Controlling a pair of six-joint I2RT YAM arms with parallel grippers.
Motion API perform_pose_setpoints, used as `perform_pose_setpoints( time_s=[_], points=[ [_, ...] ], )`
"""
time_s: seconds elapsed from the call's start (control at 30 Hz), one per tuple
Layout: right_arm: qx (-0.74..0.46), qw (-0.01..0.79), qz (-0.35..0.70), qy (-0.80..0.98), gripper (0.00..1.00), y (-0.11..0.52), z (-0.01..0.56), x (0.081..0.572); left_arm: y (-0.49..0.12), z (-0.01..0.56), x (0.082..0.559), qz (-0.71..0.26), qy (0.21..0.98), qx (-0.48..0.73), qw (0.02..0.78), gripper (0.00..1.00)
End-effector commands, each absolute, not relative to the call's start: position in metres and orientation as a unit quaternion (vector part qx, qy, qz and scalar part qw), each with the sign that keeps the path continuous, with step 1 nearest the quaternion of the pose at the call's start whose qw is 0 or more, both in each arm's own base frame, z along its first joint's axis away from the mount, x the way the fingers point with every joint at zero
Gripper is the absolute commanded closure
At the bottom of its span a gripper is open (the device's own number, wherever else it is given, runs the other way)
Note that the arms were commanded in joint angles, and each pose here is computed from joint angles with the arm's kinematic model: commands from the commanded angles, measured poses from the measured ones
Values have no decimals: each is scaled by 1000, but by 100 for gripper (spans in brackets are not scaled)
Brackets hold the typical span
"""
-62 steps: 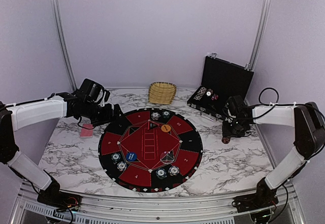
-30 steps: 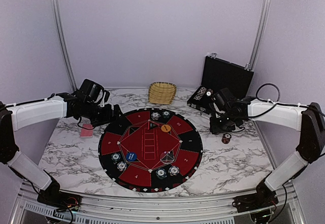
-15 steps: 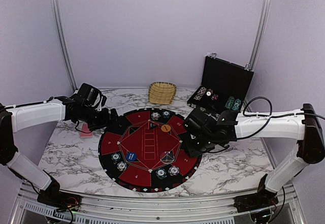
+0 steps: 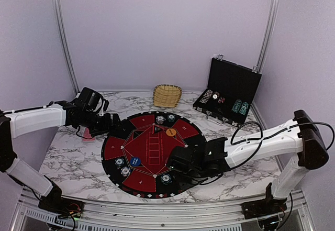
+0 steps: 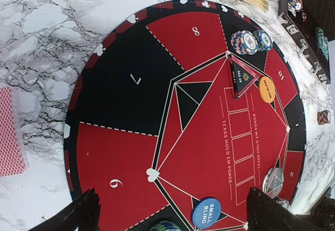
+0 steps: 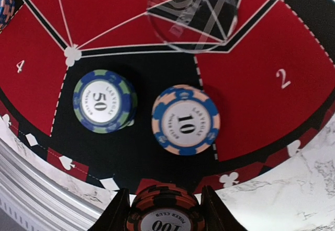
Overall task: Distribute texas hold em gaming equipment
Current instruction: Place the poker chips pile in the dealer area.
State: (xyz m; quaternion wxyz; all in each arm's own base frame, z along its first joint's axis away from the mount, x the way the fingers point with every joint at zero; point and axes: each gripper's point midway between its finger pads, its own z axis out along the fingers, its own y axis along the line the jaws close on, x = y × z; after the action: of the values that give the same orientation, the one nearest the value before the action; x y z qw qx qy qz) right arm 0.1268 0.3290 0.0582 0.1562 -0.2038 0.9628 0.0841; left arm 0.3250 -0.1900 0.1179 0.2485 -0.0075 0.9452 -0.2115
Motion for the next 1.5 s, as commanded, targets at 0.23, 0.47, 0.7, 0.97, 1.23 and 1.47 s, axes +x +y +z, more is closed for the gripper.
perform_pose_setpoints(
  time_s=[0.23,0.47,0.7,0.97,1.23,1.47],
  points=[
    [-197,153,125,960,71,373,59,114,-188,118,320,-213,945,2,248,1],
    [-203,150,122,960,71,379,52,113,-189,116,321,-214,945,3,245,1],
    [-204,158,112,960,70,381,53,118,-189,114,321,-214,946,2,244,1],
    [-206,159,101,960,66,381,52,119,-190,113,321,-216,946,4,243,1],
    [-205,160,99,961,60,380,54,119,-188,113,321,-218,945,3,244,1],
    [-206,161,98,960,55,381,54,119,-188,113,320,-220,945,3,243,1]
  ],
)
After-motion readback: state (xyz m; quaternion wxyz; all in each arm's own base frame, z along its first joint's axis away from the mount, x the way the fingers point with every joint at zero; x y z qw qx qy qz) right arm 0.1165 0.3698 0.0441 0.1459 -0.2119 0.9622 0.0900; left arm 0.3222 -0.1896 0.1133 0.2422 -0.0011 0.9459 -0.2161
